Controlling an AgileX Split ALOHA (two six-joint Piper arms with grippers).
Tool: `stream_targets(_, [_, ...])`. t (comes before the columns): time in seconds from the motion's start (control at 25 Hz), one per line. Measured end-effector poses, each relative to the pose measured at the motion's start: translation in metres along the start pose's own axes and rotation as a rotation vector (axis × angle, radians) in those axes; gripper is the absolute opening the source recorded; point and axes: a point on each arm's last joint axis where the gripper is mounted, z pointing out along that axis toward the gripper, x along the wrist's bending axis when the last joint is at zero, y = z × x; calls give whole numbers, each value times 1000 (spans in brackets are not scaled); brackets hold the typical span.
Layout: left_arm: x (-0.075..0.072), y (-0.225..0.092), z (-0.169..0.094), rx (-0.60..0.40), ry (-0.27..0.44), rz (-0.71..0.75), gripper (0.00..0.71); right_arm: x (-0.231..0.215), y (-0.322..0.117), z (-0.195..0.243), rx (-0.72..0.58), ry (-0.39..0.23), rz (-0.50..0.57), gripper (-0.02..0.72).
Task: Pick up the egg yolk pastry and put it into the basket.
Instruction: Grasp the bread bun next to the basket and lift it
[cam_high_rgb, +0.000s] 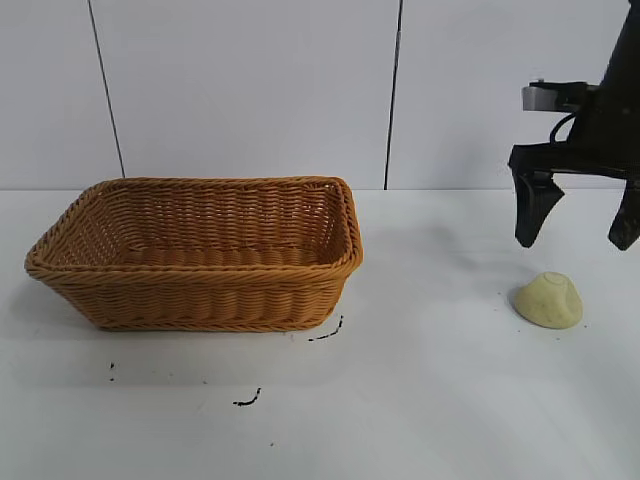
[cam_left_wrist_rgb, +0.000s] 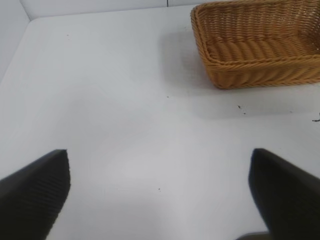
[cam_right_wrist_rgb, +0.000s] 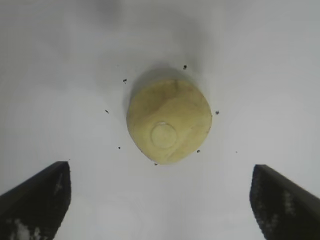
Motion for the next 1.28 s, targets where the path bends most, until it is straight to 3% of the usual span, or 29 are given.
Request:
stream_targets(0.8, [0,0,0,0,0,0,697,-5,-1,38,55,-14,18,689])
stream_targets(0.88, [0,0,0,0,0,0,697,-5,-1,38,55,-14,18,626])
stream_targets(1.08, [0,0,0,0,0,0,697,-5,-1,38,56,-19,13,296])
stream_targets(1.16, [0,0,0,0,0,0,697,-5,-1,38,56,-20,13,240])
stream_targets(1.28, [0,0,0,0,0,0,697,-6,-1,37,56,-27,7,213])
